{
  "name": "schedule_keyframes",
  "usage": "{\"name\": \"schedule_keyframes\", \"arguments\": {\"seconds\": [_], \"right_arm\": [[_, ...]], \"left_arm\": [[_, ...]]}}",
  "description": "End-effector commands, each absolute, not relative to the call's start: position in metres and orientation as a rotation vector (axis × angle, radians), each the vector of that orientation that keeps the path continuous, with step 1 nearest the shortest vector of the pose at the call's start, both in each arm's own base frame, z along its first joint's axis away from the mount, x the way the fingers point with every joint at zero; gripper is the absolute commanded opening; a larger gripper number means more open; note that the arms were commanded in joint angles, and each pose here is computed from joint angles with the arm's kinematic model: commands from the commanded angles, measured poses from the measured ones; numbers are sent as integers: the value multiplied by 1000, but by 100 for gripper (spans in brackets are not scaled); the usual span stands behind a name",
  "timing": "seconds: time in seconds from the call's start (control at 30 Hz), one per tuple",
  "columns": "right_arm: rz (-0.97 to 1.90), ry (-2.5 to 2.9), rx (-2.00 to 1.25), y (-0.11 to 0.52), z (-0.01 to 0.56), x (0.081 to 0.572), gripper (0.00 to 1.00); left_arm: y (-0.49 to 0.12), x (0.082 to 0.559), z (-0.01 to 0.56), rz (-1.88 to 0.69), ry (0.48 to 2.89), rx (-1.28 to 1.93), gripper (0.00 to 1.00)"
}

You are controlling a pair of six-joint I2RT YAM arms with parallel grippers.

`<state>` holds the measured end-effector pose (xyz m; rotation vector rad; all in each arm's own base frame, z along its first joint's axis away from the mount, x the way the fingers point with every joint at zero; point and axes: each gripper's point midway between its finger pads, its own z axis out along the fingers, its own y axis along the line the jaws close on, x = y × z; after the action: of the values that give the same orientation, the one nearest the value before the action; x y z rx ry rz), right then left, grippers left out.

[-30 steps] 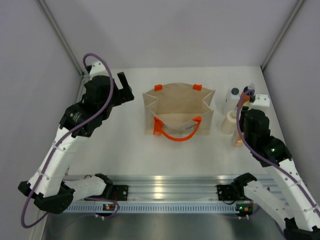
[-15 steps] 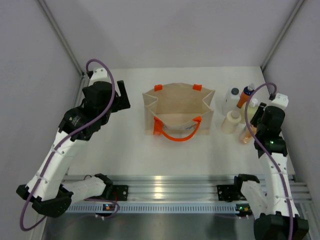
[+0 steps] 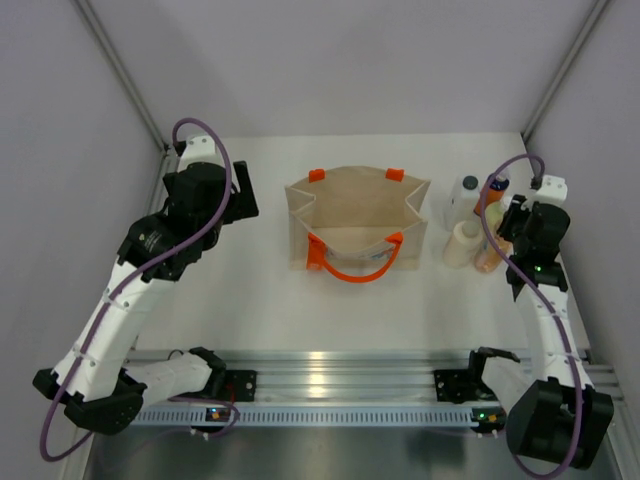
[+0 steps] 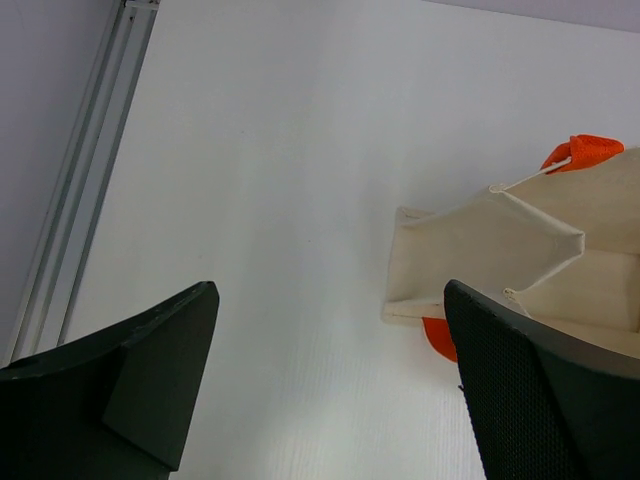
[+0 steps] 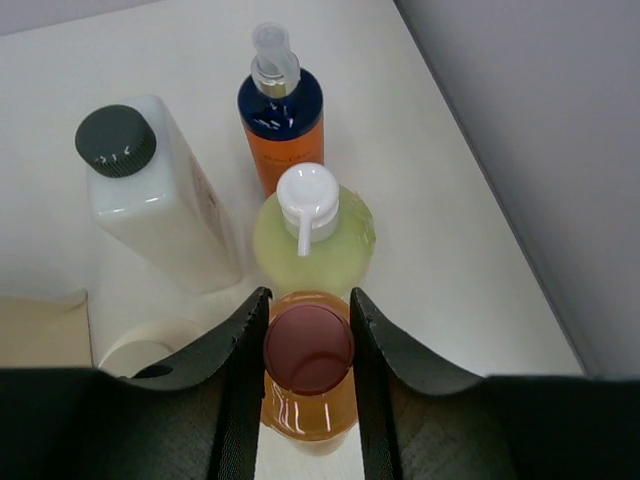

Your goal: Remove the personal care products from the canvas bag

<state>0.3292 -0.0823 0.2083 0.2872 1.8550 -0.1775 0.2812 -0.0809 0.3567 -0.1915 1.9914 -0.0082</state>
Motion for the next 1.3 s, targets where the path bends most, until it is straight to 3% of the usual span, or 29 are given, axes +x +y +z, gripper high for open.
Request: {"name": "schedule_keyframes", "arguments": {"seconds": [0.0, 0.1, 0.2, 0.27, 0.3, 0.47, 0.5, 0.53, 0.73, 0.83, 0.87, 1.27], "right_arm": [[-212, 1595, 229, -90, 283, 348, 0], [-219, 1626, 243, -92, 276, 345, 1], [-230, 1628, 254, -94, 274, 342, 11], [-241, 1643, 216, -91, 274, 342, 25], [-231, 1647, 223, -91, 274, 342, 40], [-205, 1683, 210, -85, 282, 344, 61], [-207, 1708, 208, -84, 278, 342, 77], [-208, 1706, 203, -83, 281, 342, 84], [-187, 1741, 194, -72, 301, 334, 88], [-175, 1754, 176, -62, 324, 323, 93], [-144, 1754, 205, -58, 330, 319, 99], [12, 1794, 167, -14, 381, 220, 99]], "left_arm": [[-74, 283, 361, 33, 1974, -196, 99], [-73, 284, 362, 39, 1971, -202, 99], [-74, 284, 360, 37, 1975, -202, 99], [-74, 285, 360, 39, 1977, -203, 99], [-75, 285, 360, 38, 1977, -201, 99], [-76, 287, 368, 29, 1964, -198, 99], [-75, 287, 370, 33, 1958, -201, 98], [-74, 287, 374, 33, 1949, -206, 98], [-73, 292, 381, 51, 1933, -223, 99], [-73, 297, 385, 63, 1925, -241, 99], [-71, 298, 386, 75, 1920, -249, 99], [-73, 301, 393, 64, 1922, -293, 99]]}}
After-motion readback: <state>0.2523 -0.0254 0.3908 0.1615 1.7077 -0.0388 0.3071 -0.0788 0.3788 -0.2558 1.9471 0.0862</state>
